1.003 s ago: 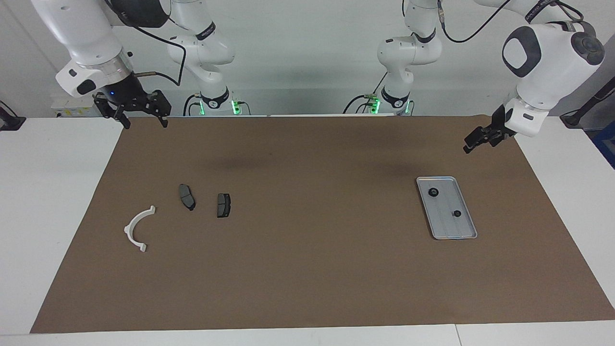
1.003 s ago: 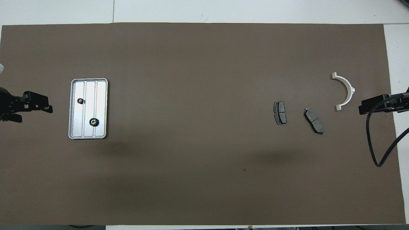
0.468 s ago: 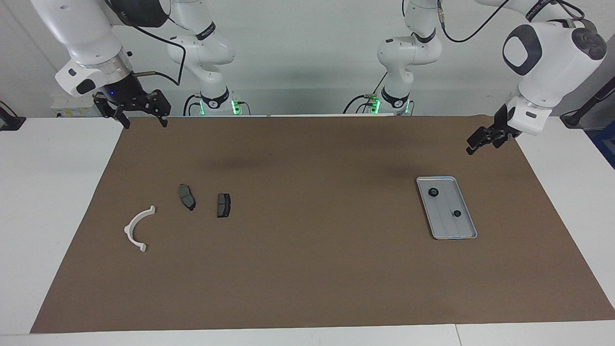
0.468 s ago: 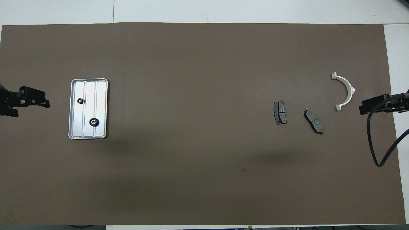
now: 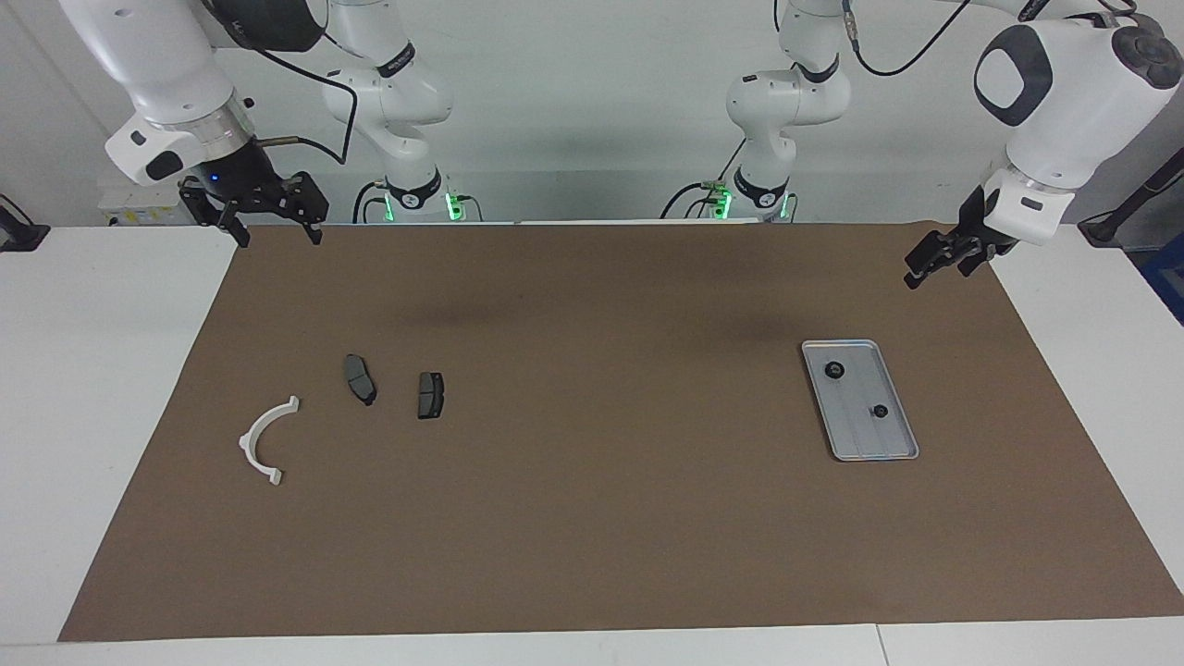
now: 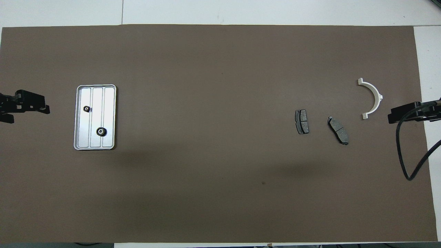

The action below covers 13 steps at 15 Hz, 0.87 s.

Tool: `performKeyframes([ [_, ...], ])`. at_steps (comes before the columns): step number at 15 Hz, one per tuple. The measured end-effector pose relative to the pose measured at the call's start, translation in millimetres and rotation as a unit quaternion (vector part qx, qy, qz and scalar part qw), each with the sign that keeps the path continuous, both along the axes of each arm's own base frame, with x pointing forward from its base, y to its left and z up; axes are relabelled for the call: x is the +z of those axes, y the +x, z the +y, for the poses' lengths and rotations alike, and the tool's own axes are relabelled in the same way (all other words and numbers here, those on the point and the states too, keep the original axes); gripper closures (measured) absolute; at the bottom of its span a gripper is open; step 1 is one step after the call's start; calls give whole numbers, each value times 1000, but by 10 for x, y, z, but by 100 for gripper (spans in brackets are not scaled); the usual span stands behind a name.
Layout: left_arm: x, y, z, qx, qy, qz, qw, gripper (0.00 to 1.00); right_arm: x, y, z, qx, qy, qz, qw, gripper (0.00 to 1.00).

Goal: Pick bearing gear from pile to tray

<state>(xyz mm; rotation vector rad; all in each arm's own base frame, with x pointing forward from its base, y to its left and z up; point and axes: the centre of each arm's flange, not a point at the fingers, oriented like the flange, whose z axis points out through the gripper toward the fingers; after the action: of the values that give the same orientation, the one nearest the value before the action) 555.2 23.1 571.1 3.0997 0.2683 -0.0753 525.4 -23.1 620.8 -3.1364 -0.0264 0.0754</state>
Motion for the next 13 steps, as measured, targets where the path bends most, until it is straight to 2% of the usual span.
performKeyframes([
  [4,1,1,-13,-16,0,-1,1000,0,8,-4,0,0,0,-1,1000,0],
  [9,41,9,-343,-54,20,-4,998,0,10,-5,0,0,0,-1,1000,0],
  [13,50,11,-288,-53,28,-4,998,0,11,-6,0,0,0,-1,1000,0],
])
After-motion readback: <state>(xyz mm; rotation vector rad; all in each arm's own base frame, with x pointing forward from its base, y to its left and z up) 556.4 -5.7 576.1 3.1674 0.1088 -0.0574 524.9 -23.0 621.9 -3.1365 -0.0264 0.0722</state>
